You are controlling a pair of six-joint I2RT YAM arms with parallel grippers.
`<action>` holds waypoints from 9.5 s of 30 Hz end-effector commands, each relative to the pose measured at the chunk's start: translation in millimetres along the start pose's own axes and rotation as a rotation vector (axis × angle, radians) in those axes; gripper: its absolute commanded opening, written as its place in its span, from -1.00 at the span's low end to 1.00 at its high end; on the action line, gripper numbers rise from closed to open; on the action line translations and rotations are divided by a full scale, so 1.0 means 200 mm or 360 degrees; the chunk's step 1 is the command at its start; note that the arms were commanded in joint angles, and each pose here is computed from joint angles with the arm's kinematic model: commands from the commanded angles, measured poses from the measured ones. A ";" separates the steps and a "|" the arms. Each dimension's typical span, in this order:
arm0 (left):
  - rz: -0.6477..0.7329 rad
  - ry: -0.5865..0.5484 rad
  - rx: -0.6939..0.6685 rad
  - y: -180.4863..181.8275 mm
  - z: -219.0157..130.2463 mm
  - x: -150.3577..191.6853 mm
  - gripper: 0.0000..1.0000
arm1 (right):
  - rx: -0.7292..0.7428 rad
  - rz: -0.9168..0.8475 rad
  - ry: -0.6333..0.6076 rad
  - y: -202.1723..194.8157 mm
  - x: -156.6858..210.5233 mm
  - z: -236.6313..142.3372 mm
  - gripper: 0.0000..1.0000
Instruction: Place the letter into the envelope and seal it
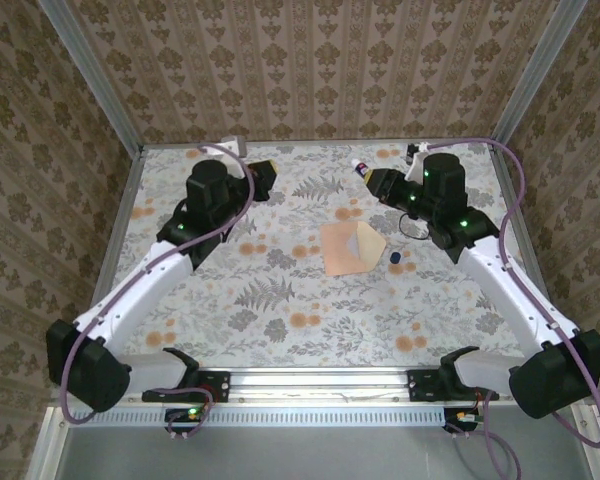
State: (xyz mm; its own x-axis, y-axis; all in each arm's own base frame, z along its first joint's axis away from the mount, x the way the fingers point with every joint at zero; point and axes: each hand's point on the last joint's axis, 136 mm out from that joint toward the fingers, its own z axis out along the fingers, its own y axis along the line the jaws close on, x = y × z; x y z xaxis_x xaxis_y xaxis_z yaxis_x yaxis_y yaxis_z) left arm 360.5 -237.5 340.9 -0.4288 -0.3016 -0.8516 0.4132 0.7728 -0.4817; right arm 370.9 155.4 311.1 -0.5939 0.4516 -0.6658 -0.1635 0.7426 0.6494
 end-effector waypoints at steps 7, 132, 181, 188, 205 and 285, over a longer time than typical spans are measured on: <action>0.0404 0.0637 -0.0107 0.13 0.26 0.44 -1.00 | 0.0313 -0.0171 0.0357 -0.19 0.15 0.02 -0.62; 0.0094 0.1229 -0.0305 0.44 0.77 1.49 -1.00 | 0.0821 -0.0225 0.1418 -0.67 0.91 0.32 -0.88; 0.0082 0.1220 -0.0283 0.41 0.76 1.47 -1.00 | 0.0876 -0.0286 0.1495 -0.73 0.93 0.31 -0.92; 0.0076 0.1219 -0.0275 0.40 0.77 1.47 -1.00 | 0.0866 -0.0279 0.1536 -0.75 0.98 0.34 -0.92; 0.0079 0.1225 -0.0276 0.40 0.76 1.47 -1.00 | 0.0854 -0.0299 0.1515 -0.76 0.91 0.48 -0.94; 0.0063 0.1216 -0.0271 0.39 0.76 1.45 -1.00 | 0.0886 -0.0363 0.1625 -0.75 0.98 0.31 -0.96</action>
State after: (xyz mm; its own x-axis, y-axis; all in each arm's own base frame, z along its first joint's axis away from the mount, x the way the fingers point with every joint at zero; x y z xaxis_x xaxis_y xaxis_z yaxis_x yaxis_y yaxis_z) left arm 405.9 -356.8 26.7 -0.8529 0.1278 -0.5062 0.3507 0.8585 -0.3741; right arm 361.3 179.6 71.0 -0.9883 -0.1241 -0.0883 -0.1405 0.9667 0.2138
